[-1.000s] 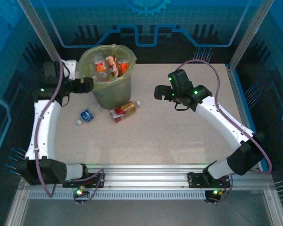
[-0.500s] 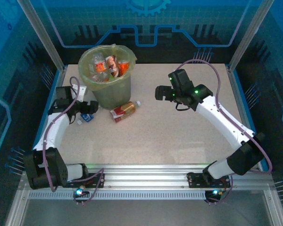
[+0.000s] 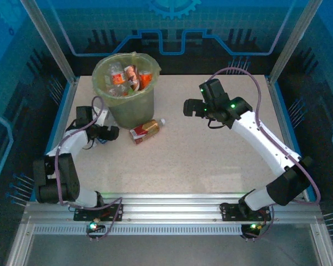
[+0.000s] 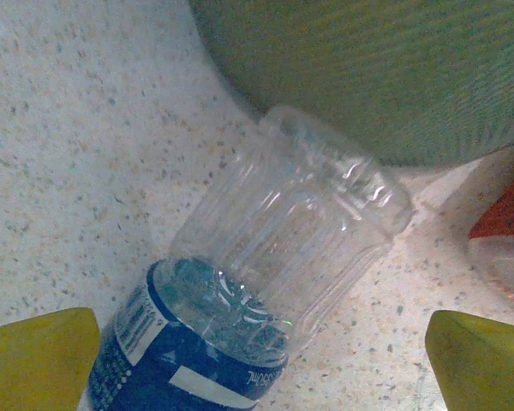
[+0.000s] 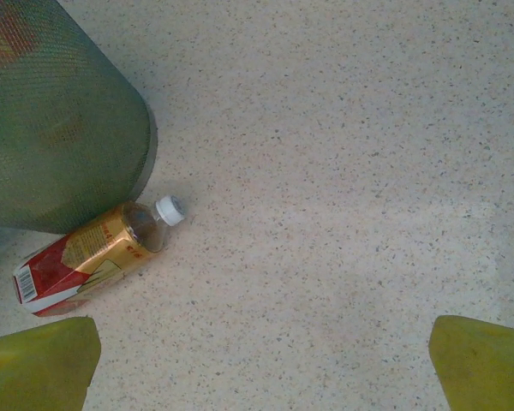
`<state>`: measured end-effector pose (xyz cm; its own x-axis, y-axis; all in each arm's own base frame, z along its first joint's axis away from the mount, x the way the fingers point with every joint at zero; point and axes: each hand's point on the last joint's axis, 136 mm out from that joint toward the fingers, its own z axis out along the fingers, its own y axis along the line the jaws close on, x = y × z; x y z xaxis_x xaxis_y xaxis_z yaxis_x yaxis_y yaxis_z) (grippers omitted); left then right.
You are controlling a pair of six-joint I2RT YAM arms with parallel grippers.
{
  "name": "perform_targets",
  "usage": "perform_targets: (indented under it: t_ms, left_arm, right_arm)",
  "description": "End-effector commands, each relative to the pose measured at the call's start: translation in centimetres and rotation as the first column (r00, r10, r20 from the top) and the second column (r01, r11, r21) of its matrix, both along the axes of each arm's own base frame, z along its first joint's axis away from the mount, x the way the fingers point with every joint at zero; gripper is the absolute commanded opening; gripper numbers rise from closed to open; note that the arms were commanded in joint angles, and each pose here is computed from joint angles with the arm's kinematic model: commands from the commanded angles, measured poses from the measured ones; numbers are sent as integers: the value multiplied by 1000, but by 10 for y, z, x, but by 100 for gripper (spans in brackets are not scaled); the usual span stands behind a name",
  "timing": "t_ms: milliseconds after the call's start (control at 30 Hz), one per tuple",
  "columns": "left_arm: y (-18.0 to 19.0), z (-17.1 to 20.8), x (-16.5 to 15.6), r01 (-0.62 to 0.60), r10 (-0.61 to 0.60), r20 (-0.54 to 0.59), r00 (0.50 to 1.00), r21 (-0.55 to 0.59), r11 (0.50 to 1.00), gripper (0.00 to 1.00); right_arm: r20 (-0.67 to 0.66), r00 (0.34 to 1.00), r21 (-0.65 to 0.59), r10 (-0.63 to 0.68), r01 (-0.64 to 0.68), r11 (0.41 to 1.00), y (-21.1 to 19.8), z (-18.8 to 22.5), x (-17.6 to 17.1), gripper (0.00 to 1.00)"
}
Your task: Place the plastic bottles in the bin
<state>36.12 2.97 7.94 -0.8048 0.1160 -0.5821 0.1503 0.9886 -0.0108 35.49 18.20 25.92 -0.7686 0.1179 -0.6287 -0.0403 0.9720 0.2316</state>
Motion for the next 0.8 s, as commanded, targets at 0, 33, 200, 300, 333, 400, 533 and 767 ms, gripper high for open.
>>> perform_targets:
  t_ms: [0, 33, 200, 300, 333, 400, 533, 767]
  left_arm:
    - [6, -7, 3, 8, -6, -28, 1000, 61, 998, 99]
    - [8, -9, 3, 2, 0, -33, 999, 64, 998, 99]
    - [17, -16, 5, -36, 41, -60, 997, 96, 995, 99]
    - [26, -19, 8, -76, 86, -75, 993, 124, 989, 99]
    - [29, -21, 8, -87, 99, -86, 991, 134, 987, 99]
    - [35, -26, 8, -110, 127, -112, 986, 151, 982, 98]
    - [47, -34, 5, -169, 193, -149, 970, 159, 973, 89]
    - [60, -39, 2, -253, 273, -175, 946, 127, 959, 72]
  right_arm:
    - [6, 1000, -14, -14, 14, 1000, -5, 5, 4, 100]
    - [10, 1000, -13, -16, 16, 1000, -6, 6, 4, 100]
    - [11, 1000, -18, -21, 21, 1000, -7, 6, 4, 100]
    - [8, 1000, -17, -21, 22, 1000, -7, 6, 4, 100]
    - [8, 1000, -15, -22, 23, 1000, -7, 6, 3, 100]
    - [6, 1000, -16, -26, 26, 1000, -8, 5, 3, 100]
    - [7, 999, -19, -31, 31, 999, -10, 4, 1, 100]
    - [1, 999, -21, -32, 32, 999, -10, 1, 0, 100]
